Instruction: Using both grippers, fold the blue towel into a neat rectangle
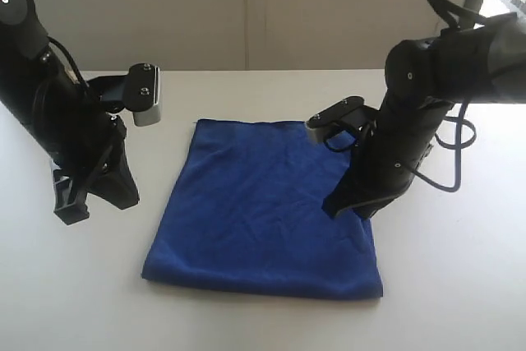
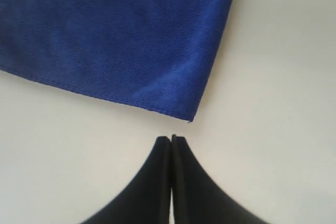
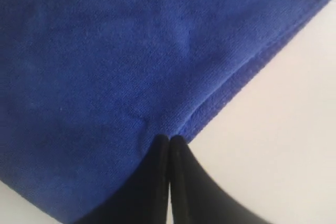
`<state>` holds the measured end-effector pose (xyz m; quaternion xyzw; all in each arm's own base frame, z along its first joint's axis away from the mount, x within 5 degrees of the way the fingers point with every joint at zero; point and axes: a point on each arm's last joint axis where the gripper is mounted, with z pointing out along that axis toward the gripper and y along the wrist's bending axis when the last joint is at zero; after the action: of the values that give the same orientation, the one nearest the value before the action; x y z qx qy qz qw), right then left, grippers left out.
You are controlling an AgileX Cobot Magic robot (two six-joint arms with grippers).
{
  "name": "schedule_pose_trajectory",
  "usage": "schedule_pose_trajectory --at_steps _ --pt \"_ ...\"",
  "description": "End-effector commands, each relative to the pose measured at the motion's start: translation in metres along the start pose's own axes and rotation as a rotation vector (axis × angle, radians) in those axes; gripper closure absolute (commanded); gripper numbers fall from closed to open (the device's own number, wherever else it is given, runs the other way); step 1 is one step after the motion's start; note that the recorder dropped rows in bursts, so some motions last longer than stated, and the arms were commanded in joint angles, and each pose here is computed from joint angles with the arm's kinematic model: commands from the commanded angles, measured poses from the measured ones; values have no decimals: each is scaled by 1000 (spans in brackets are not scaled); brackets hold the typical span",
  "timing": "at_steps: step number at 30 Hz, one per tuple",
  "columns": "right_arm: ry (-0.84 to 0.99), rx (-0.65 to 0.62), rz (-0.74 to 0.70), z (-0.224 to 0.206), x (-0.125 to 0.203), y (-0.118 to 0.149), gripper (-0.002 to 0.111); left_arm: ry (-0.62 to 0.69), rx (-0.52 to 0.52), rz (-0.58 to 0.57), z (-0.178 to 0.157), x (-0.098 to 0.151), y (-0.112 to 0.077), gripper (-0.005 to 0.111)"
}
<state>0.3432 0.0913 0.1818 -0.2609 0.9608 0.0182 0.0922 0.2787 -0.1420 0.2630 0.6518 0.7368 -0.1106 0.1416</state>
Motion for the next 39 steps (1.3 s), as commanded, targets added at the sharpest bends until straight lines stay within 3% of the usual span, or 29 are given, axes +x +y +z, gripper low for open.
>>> schedule_pose_trajectory --at_steps 1,9,15,18,23,34,39 --pt "34 -22 0 9 3 -2 108 -8 -9 -9 1 -2 0 107" --pt "9 -115 86 8 1 6 108 -71 -91 -16 2 -8 8 107" --pt "-116 -46 85 10 -10 -3 108 -50 -12 -22 12 -6 6 107" --pt "-93 -39 106 22 -7 -16 108 -16 84 -14 20 -3 2 107" --pt "-68 -43 121 36 -2 -30 108 7 129 -30 34 0 6 107" --pt "-51 -42 124 59 -2 -33 108 7 114 -38 42 1 11 107" --pt "-30 -4 54 64 -2 -37 108 6 112 -38 42 1 11 107"
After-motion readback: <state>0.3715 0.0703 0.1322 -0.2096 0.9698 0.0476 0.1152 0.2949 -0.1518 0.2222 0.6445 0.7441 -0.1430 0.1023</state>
